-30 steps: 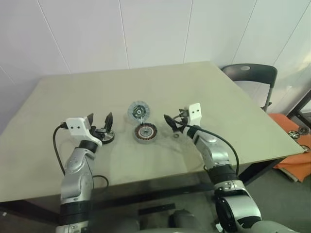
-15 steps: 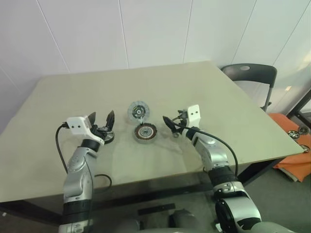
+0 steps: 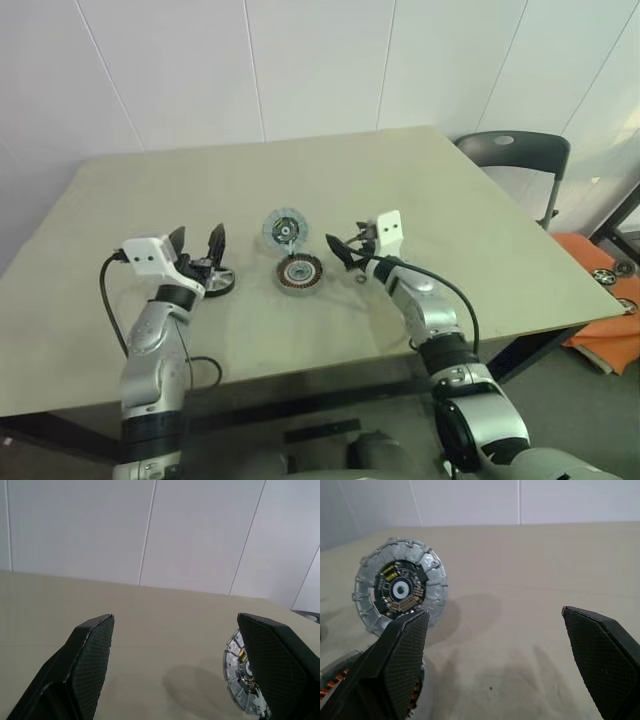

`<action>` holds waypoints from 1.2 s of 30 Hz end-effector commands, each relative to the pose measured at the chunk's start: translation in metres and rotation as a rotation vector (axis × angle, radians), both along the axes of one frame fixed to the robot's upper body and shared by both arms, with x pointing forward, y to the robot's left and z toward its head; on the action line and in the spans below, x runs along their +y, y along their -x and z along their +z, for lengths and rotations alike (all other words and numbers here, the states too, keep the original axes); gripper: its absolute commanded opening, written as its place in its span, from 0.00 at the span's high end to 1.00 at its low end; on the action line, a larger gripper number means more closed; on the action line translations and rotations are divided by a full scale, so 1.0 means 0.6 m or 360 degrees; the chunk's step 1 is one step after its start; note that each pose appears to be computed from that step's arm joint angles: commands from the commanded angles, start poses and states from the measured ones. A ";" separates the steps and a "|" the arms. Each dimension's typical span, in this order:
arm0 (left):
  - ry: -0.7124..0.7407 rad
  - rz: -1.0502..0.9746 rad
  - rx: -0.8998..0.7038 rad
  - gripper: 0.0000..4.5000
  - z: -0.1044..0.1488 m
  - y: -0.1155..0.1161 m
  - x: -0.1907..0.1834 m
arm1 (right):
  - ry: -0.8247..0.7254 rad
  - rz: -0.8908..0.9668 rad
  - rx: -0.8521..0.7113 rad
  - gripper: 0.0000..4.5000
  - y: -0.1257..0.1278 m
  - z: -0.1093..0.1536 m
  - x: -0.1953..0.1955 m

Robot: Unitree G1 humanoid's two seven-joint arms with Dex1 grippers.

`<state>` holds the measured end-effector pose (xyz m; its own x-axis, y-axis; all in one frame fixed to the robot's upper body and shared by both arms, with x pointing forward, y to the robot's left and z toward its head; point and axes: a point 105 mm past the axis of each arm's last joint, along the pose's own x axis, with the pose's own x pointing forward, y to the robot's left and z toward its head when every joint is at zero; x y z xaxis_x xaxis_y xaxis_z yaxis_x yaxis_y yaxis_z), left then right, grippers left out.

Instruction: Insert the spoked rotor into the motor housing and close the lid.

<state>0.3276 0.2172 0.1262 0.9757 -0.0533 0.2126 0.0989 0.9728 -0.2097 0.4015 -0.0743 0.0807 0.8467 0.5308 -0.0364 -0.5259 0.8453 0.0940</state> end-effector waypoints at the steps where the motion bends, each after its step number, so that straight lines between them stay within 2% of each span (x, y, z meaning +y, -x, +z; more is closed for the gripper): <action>1: -0.0015 0.0045 -0.0121 0.07 0.031 0.000 0.012 | 0.0000 0.0014 -0.0110 0.01 -0.009 0.031 0.008; 9: -0.0001 0.0011 -0.0130 0.07 0.034 -0.008 -0.001 | 0.0015 -0.0011 -0.0126 0.01 -0.008 0.035 -0.005; 36: 0.0022 -0.0033 -0.0068 0.07 0.014 0.001 -0.012 | 0.0040 -0.0039 -0.0102 0.01 0.015 0.019 -0.020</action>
<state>0.3277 0.2120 0.1190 0.9778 -0.0581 0.2014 0.1053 0.9669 -0.2325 0.3908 -0.0910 0.0722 0.8652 0.4985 -0.0536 -0.4948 0.8663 0.0689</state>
